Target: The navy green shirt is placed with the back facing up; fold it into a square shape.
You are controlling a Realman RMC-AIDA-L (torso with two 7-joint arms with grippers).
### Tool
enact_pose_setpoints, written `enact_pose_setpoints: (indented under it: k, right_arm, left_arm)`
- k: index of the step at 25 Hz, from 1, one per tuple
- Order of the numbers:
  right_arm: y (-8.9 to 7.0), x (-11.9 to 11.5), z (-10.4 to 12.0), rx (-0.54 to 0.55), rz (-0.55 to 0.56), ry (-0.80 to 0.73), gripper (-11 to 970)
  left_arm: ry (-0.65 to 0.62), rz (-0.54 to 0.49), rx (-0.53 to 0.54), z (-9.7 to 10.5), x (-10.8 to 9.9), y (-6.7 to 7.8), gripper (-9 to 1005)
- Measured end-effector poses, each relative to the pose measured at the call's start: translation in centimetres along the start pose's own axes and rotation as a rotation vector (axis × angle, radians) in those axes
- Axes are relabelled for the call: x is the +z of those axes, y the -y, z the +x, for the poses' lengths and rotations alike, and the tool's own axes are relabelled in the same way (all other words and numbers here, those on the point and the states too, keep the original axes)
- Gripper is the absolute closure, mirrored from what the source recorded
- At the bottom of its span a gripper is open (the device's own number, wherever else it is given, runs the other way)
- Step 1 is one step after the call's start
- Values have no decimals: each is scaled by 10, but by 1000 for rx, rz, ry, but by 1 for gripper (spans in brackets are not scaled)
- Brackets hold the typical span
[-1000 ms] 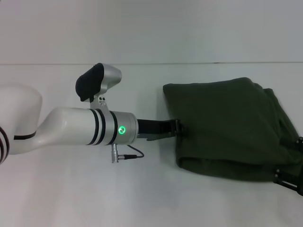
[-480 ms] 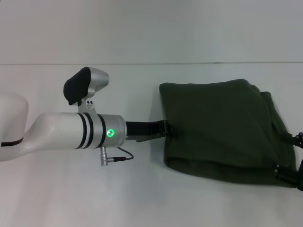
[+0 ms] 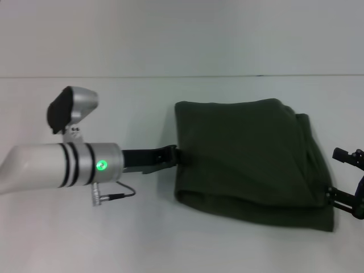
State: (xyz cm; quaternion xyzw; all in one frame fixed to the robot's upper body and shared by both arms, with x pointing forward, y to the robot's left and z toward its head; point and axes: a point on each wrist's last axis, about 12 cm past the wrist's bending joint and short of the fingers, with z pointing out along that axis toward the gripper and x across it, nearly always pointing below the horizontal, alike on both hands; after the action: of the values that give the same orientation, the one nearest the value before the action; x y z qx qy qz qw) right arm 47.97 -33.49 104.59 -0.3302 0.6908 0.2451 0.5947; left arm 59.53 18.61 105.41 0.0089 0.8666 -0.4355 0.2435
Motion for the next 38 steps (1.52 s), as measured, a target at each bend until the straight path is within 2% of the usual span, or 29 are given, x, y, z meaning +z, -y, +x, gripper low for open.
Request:
enact_pose_setpoints:
  k: [5, 9, 10, 19, 23, 31, 38]
  right_arm:
    - [2, 5, -2, -6, -3, 3, 125]
    - [3, 10, -3, -3, -1, 3, 126]
    - [4, 11, -3, -3, 1, 2, 126]
    - [6, 18, -4, 1, 12, 3, 125]
    - [6, 21, -4, 5, 7, 5, 127]
    - [6, 22, -4, 3, 2, 7, 126]
    - [5, 21, -4, 6, 7, 6, 126]
  left_arm:
    - [16, 4, -27, 3, -20, -15, 961]
    - [35, 6, -58, 11, -39, -28, 961]
    - [36, 4, -75, 17, -48, -35, 961]
    - [62, -1, -121, 35, -81, -56, 962]
    - [72, 11, -125, 38, -90, -58, 935]
    - [45, 40, -86, 39, -89, -54, 880]
    - [92, 69, -93, 43, -99, -57, 832]
